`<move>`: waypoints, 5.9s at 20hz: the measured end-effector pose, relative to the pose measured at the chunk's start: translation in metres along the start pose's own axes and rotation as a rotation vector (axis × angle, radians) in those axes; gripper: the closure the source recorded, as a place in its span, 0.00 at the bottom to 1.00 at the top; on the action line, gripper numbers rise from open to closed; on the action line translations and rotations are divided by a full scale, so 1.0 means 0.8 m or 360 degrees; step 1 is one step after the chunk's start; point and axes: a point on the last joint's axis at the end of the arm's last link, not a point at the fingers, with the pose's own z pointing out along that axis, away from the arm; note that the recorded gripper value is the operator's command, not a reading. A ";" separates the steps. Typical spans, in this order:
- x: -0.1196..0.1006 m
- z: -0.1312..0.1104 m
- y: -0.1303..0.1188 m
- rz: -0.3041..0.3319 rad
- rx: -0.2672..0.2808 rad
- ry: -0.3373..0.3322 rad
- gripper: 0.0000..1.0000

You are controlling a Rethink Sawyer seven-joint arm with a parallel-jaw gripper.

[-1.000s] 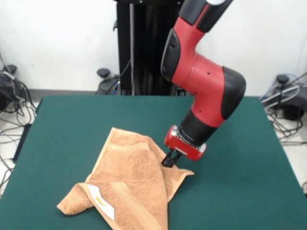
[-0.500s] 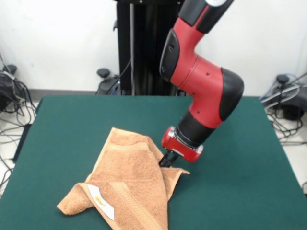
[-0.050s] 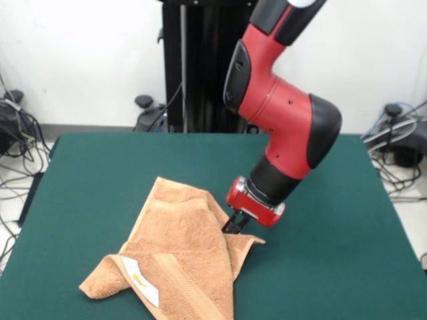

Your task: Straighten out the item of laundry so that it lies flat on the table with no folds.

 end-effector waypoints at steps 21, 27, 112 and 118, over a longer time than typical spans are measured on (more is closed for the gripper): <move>-0.096 -0.098 -0.014 0.0235 -0.0165 -0.0091 1.00; -0.104 -0.096 -0.033 0.0215 -0.0167 -0.0087 1.00; -0.202 -0.095 -0.381 -0.0952 0.0203 -0.0035 1.00; -0.200 -0.146 -0.343 -0.1122 0.0389 0.0059 1.00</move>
